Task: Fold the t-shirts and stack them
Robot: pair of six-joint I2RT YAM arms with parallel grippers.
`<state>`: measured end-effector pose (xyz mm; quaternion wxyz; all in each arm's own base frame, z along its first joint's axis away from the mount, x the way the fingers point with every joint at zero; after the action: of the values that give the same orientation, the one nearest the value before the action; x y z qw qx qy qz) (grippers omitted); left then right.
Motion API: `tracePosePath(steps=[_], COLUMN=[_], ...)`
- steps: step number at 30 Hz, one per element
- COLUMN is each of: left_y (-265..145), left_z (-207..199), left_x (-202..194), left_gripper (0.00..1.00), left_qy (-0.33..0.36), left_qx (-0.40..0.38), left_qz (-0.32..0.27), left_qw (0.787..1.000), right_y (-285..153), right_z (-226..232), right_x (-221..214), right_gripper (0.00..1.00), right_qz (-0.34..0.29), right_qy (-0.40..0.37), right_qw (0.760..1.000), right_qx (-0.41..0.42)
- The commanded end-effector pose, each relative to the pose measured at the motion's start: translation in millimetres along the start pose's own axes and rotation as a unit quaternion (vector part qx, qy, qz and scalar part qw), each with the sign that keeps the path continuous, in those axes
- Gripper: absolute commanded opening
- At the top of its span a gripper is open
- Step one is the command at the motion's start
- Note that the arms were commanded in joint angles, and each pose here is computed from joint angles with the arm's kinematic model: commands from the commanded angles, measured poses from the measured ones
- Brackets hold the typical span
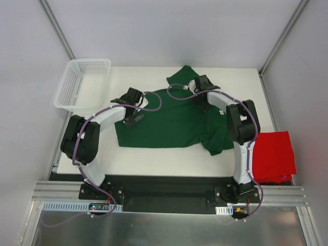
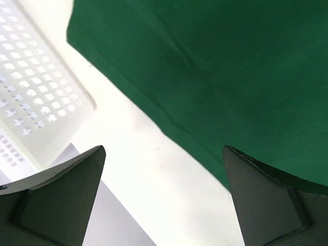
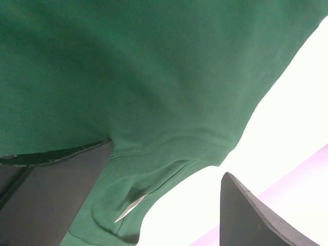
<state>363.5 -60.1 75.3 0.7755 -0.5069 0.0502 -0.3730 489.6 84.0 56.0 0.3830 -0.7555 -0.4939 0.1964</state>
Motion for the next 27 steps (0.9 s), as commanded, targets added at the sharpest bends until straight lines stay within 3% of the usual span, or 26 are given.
tracePosePath(steps=[1,7,14,27], left_y=[7.3,31.2,57.9,111.9], left_z=[18.3,46.1,50.6,29.1], left_x=[25.2,78.7,127.2,111.7], left_gripper=[0.99,0.99,0.99,0.99], left_qy=[0.022,0.038,0.037,0.066], left_qx=[0.049,0.103,0.106,0.086], left_qz=[-0.015,-0.044,-0.067,-0.043], left_qw=[0.998,0.993,0.991,0.993], right_y=[12.2,10.5,-3.5,-28.8], right_z=[4.4,13.2,24.9,31.2], right_x=[-26.5,-52.1,-71.2,-70.6], right_gripper=[0.96,0.96,0.96,0.96], right_qz=[0.04,0.057,0.065,0.049], right_qy=[-0.006,0.002,0.007,0.033], right_qw=[0.999,0.998,0.997,0.995], right_qx=[0.009,0.024,0.044,0.081])
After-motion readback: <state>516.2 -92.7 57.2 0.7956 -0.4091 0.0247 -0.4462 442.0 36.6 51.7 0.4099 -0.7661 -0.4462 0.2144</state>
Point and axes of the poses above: each gripper's point midway between its finger pads, its own y axis out along the fingers, its own z axis along the line the jaws close on, x = y × z, the point moved 1 cm from there along -y, back along the fingers, and after that the axes turned 10 degrees about -y, right-handed, at the moved point
